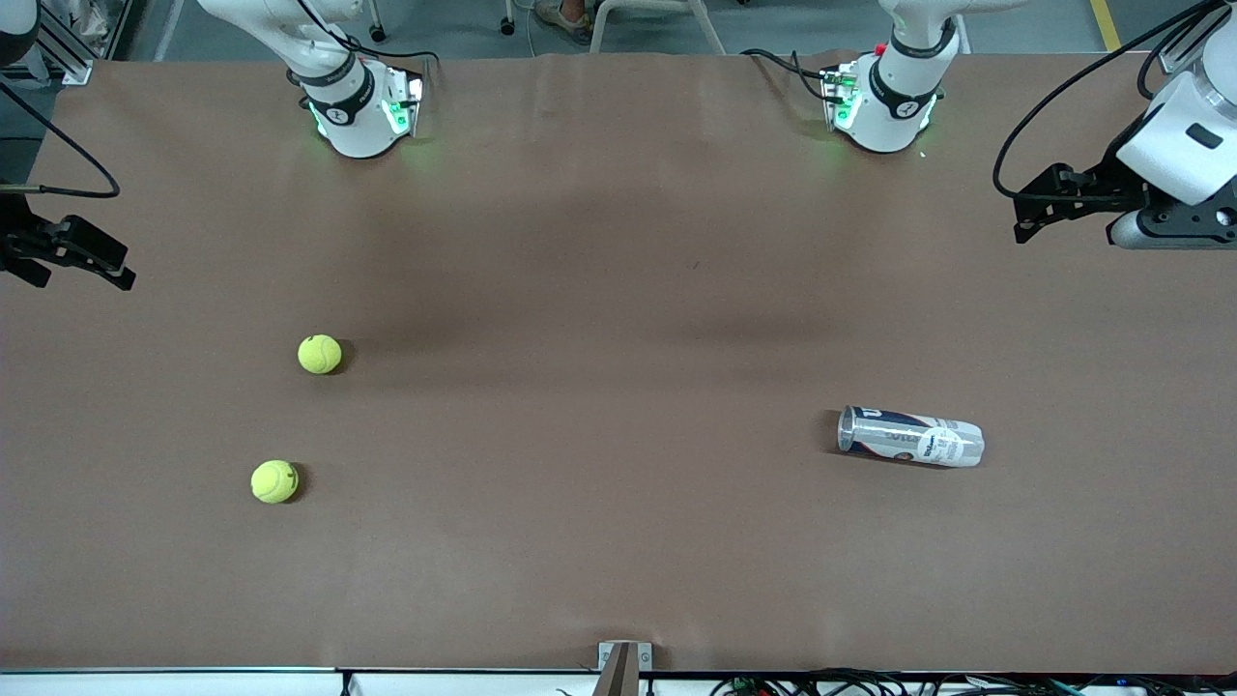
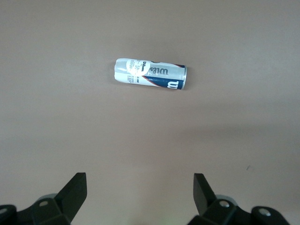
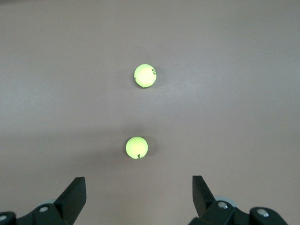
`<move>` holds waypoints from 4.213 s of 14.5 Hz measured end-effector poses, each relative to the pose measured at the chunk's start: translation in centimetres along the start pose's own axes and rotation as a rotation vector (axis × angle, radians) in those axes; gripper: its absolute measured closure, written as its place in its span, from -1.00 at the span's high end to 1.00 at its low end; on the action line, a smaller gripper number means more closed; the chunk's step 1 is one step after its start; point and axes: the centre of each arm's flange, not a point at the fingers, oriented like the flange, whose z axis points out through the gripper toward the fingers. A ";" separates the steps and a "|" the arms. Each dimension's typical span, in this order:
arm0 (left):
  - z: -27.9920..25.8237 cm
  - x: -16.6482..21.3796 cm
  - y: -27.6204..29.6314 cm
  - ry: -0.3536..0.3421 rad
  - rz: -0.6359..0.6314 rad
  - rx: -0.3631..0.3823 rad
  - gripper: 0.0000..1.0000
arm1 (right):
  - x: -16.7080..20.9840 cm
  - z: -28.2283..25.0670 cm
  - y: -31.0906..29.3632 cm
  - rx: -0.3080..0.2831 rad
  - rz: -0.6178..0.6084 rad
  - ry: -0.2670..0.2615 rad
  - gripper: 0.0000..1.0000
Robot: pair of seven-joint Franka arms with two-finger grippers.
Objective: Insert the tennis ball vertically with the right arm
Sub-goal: 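Reach the left gripper down to the Wilson can lying on the table, then grasp the Wilson can by its base with the left gripper, then reach the right gripper to the nearer tennis ball and grasp it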
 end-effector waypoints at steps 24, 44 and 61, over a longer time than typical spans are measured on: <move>25.6 9.3 9.2 -0.282 0.723 0.127 1.00 | 0.1 0.1 0.0 -0.001 0.000 0.001 1.00; 41.0 12.0 7.0 -0.496 1.415 0.348 0.97 | 0.4 1.0 0.0 -0.001 -0.001 -0.015 1.00; 45.8 12.9 6.8 -0.463 1.657 0.400 0.89 | 2.2 22.4 -1.7 -0.002 -0.040 -0.274 1.00</move>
